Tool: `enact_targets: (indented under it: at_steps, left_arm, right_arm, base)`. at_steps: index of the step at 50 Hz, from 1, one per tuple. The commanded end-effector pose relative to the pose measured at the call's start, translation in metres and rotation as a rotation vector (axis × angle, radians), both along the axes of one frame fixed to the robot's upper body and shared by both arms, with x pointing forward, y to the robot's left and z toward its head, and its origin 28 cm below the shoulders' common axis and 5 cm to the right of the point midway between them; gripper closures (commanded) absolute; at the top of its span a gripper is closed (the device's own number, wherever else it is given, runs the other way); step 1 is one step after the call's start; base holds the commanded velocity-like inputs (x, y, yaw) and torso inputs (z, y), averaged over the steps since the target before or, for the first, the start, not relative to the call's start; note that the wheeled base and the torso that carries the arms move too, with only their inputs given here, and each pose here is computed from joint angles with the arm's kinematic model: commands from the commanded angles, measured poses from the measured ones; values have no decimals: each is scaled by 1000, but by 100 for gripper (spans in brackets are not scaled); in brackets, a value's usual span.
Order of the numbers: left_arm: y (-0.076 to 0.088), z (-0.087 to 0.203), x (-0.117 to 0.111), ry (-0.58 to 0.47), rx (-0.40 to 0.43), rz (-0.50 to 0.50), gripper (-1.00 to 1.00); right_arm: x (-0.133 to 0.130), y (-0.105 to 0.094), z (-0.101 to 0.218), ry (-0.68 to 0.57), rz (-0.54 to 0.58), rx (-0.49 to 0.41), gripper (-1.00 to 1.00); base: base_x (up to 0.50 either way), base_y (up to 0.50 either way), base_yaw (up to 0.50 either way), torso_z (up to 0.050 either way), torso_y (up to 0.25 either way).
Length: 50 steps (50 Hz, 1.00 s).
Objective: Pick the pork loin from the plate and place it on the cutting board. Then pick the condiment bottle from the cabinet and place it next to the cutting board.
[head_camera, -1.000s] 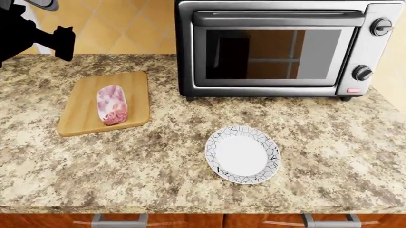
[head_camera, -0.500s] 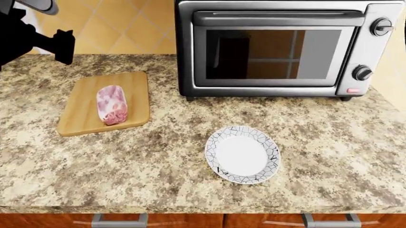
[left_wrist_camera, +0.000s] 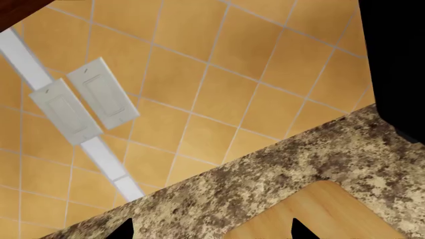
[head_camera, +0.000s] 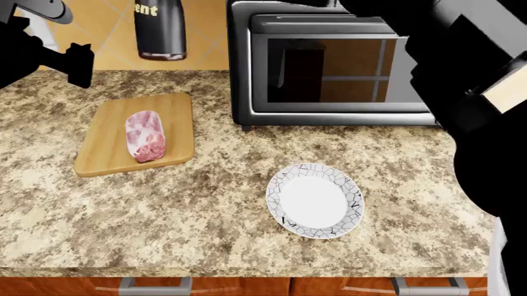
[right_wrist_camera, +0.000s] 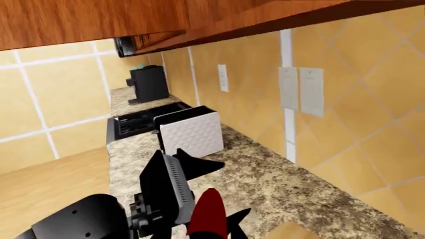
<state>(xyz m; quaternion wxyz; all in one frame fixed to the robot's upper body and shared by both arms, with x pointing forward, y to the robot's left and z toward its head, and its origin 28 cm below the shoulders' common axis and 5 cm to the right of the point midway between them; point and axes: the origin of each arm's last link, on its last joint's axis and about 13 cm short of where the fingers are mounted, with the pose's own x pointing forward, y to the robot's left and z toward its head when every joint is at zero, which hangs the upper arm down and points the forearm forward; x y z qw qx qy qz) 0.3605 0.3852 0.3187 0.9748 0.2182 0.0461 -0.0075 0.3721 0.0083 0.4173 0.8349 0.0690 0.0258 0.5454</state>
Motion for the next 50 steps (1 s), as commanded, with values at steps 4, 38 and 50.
enact_targets:
  at_steps: [4, 38, 50]
  left_arm:
    - [4, -2, -2, 2, 1, 18, -100]
    - [-9, -1, 1, 4, 9, -25, -100]
    - [-16, 1, -1, -1, 18, -53, -100]
  right_arm:
    - [2, 13, -32, 74, 45, -16, 100]
    - [-11, -18, -77, -116, -267, -9, 100]
    - [-14, -20, -96, -87, -288, 18, 100]
  base:
    - [0, 0, 0, 0, 0]
    - [0, 0, 0, 0, 0]
    - [0, 0, 0, 0, 1]
